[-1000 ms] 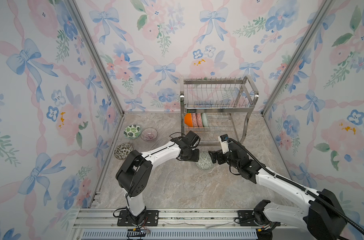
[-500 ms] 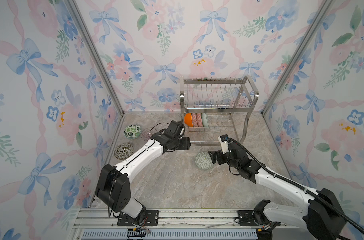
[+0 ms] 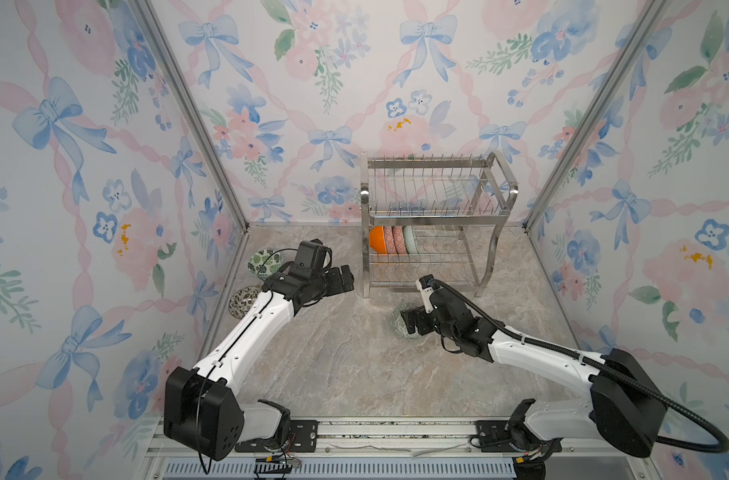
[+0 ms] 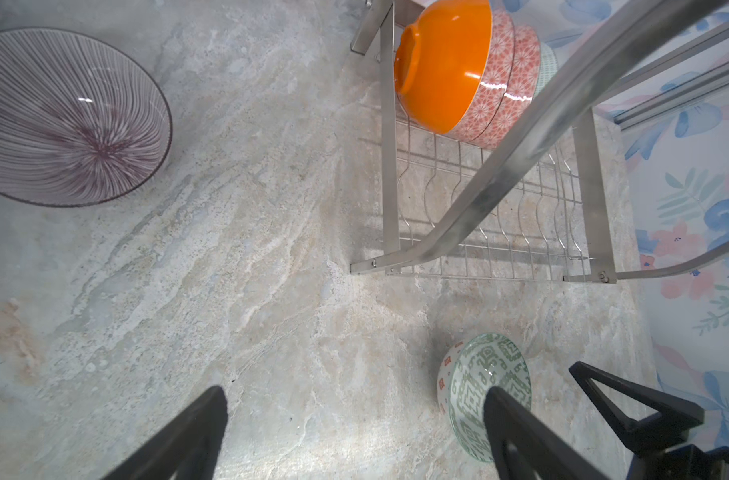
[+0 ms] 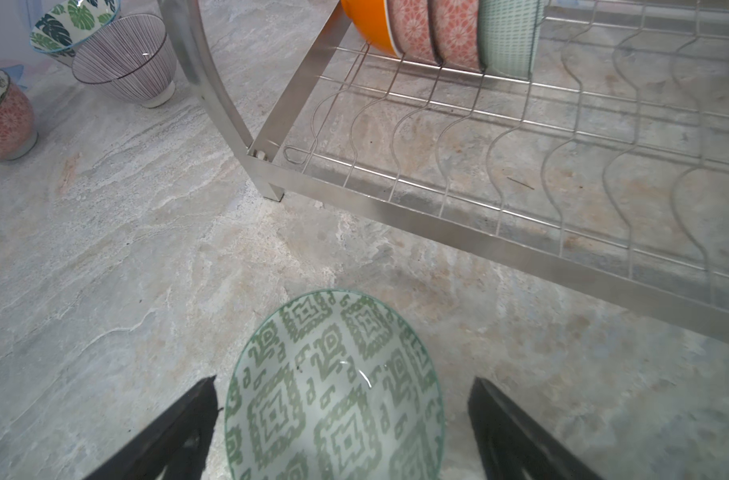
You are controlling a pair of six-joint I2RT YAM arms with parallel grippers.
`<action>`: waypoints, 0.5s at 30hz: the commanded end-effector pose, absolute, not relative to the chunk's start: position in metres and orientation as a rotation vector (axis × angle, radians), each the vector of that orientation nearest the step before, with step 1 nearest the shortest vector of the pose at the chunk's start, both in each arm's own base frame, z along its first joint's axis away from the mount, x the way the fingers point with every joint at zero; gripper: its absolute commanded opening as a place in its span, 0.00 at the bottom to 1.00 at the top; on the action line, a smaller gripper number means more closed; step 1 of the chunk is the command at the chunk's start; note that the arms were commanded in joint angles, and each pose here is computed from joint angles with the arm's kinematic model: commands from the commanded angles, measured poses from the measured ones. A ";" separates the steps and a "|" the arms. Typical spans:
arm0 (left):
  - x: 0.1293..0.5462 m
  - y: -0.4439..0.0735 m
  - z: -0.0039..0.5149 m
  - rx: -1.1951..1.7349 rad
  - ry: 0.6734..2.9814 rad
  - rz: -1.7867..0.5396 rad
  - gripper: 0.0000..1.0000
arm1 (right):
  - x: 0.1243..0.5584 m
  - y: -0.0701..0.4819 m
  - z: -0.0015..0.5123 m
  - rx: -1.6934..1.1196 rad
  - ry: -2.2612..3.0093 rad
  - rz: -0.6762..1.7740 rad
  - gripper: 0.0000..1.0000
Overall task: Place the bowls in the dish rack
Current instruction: 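Reach the right gripper to the bowl rim while the left gripper holds it, then close the right gripper on the bowl rim while the left gripper releases and withdraws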
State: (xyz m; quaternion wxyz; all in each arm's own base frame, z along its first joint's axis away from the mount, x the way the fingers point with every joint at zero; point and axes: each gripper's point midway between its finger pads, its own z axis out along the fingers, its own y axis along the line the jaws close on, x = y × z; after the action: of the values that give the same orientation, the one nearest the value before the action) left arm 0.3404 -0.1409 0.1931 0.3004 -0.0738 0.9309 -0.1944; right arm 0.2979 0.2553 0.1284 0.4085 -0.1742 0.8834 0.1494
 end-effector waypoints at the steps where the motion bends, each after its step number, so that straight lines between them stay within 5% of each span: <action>1: 0.324 -0.139 0.185 -0.189 2.496 -0.584 0.98 | 0.298 0.268 0.124 -0.428 2.256 0.353 0.96; 8: 0.302 -0.139 0.172 -0.244 2.438 -0.936 0.98 | 0.293 0.295 0.099 -0.464 2.332 0.319 0.96; 15: 0.284 -0.137 0.137 -0.327 2.482 -1.028 0.98 | 0.288 0.307 0.071 -0.504 2.402 0.202 0.98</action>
State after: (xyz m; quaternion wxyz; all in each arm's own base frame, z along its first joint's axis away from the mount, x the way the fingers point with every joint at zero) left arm 0.2900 -0.1285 0.1376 0.2262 -0.1194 0.9073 -0.3338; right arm 0.2896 0.3096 0.0793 0.3448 -0.1975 0.9111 0.1101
